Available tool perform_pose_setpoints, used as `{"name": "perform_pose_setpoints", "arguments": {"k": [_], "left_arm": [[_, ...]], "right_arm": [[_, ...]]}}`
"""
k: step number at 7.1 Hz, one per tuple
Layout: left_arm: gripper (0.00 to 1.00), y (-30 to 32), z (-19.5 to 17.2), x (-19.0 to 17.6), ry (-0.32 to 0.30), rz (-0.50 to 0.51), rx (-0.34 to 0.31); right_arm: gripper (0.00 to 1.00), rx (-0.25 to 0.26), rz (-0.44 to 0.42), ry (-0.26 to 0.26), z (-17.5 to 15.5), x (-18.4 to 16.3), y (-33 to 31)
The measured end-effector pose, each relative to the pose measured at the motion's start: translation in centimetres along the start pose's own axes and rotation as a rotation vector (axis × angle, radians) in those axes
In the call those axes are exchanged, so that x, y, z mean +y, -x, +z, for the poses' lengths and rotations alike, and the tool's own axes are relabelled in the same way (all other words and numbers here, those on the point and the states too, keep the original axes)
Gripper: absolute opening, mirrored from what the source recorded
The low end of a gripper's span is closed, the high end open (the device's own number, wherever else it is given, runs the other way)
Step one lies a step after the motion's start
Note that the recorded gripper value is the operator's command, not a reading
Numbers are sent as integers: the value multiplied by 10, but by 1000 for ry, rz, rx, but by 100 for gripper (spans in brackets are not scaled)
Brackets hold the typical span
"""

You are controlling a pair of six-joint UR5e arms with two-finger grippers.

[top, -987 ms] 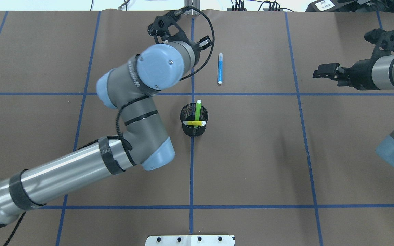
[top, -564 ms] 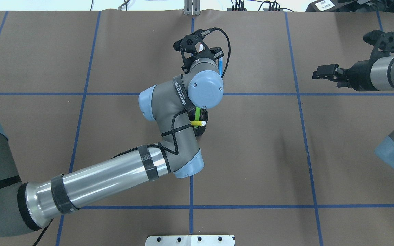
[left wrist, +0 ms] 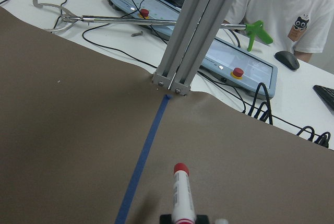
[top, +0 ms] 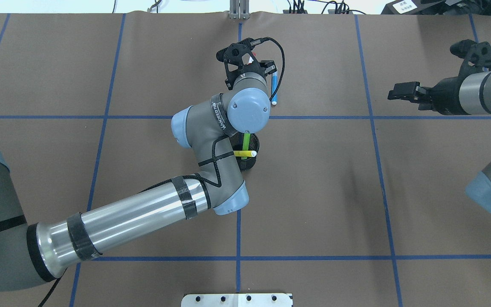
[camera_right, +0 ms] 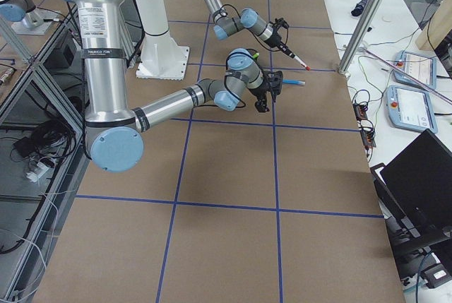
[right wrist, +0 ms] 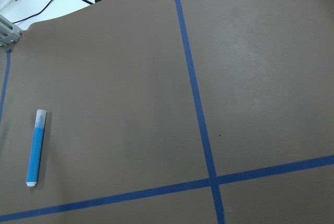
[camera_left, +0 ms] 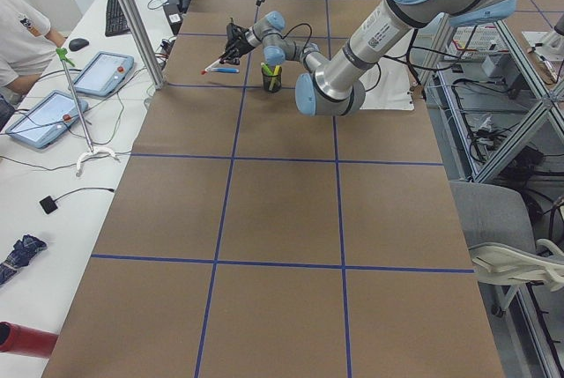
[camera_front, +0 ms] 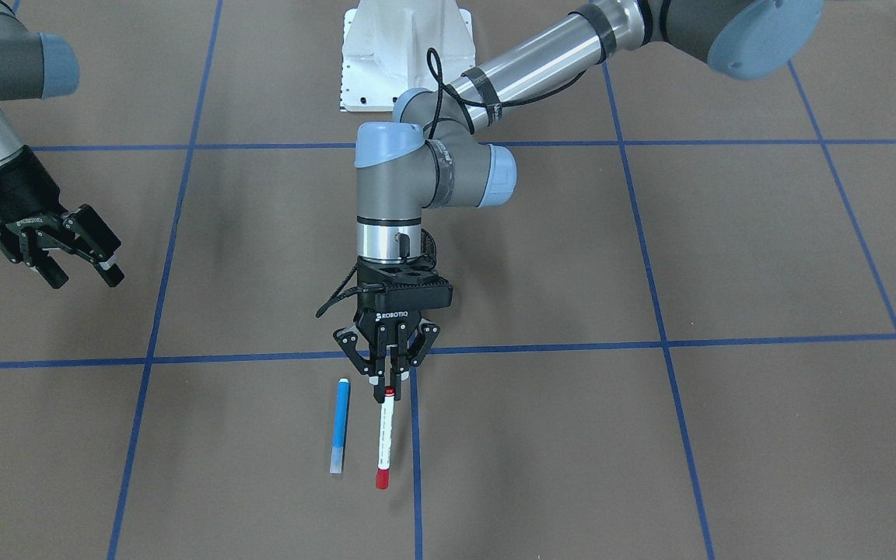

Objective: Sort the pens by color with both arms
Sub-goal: 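Release the red-capped marker and withdraw the left gripper while the right arm approaches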

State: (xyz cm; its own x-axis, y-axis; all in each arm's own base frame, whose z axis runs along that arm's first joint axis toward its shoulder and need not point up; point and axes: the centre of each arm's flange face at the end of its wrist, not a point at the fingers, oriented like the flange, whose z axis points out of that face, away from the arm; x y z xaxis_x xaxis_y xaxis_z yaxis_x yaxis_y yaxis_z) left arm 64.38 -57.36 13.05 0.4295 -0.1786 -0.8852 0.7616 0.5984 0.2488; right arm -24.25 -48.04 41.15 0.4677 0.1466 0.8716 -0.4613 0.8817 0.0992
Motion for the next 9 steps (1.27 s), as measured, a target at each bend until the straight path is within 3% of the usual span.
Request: {"name": "perform_pose_setpoints", "arguments": {"k": [1,2,3,7,9], "left_arm": [[3,1,2,-1,8,19,3],[62,2,3,0,12,28,1],[99,4,5,1,18,33,-2],[99,-7,-8,-8,36,21,32],[99,-26,-40,-48,59,-18,102]], "right_arm": [[100,2,0,1,1,1,-1],[100,3,0,3,1,1,-1],[100,5,0,1,2,2,-1],[100,2,-2,-8,6,6,6],[100,-27,13,-6,9,4,30]]}}
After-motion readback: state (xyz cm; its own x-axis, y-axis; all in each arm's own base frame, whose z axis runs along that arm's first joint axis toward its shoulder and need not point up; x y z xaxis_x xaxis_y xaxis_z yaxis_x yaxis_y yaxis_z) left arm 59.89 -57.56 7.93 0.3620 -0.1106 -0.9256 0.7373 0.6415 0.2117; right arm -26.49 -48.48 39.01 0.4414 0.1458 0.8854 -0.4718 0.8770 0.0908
